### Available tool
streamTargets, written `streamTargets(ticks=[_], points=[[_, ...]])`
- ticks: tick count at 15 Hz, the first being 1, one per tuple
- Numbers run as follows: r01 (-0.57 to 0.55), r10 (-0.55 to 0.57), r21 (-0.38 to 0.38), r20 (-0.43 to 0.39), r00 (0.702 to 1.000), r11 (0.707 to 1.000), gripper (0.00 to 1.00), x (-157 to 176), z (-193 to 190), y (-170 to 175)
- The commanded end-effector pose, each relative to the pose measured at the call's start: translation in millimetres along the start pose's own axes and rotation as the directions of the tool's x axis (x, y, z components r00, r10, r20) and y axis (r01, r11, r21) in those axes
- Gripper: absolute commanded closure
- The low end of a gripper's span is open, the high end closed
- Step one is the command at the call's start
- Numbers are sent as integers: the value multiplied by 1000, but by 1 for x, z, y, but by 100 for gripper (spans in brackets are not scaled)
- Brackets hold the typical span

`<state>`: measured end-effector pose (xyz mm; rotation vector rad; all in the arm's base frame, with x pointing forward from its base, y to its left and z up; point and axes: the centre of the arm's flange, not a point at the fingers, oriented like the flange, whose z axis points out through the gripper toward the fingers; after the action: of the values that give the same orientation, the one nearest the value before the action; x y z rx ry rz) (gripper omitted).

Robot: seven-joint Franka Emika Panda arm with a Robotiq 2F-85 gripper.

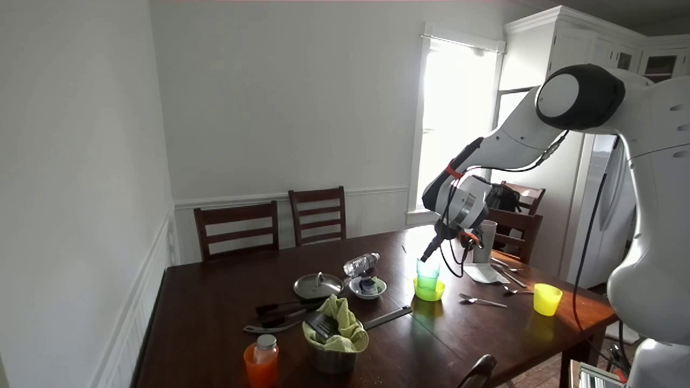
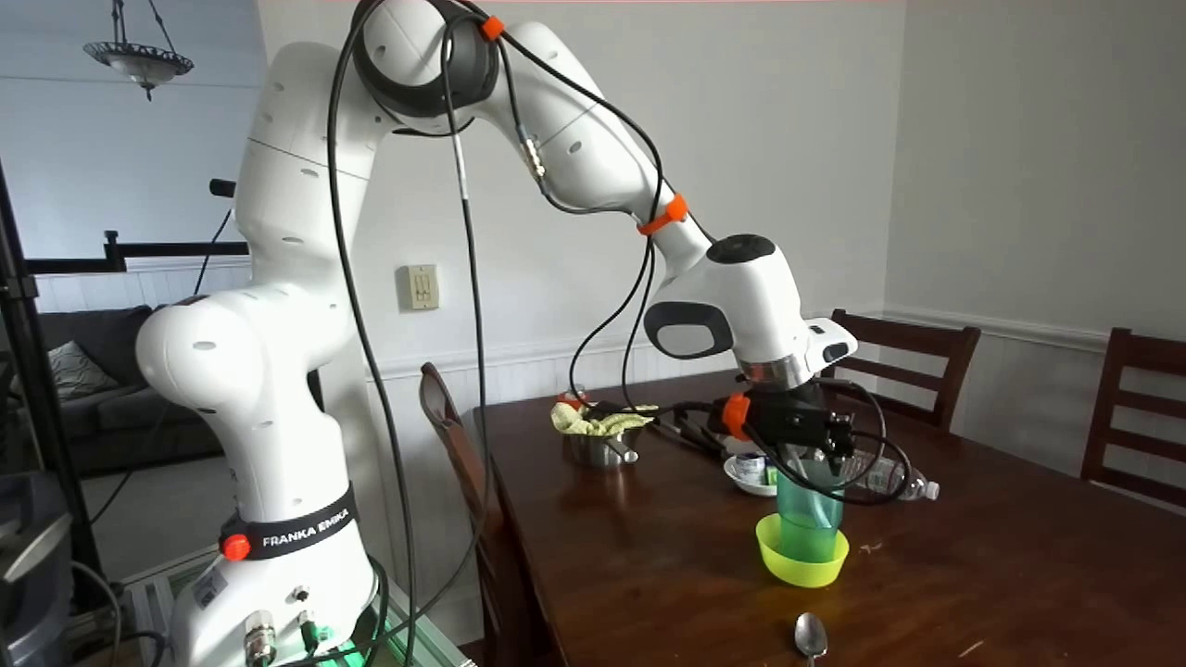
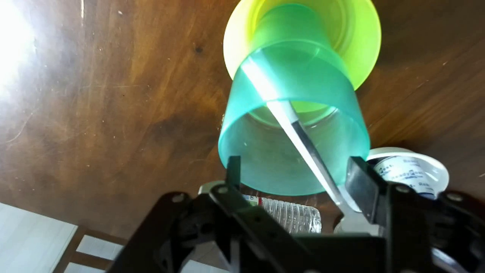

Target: Put the fork and spoon in the green cup

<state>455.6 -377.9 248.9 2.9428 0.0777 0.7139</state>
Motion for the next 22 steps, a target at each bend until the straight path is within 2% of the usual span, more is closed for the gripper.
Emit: streamTargets(ticks=[1,6,13,22], points=[[10,-10,-8,-2,1000,1000,1,-15,-8,-5],[-17,17,2,47,999,1000,0,-30,1,3],[-112,115,-48,81,990,993,0,-50,-1,32],[-180,182,-38,83,980,983,0,-30,16,32]])
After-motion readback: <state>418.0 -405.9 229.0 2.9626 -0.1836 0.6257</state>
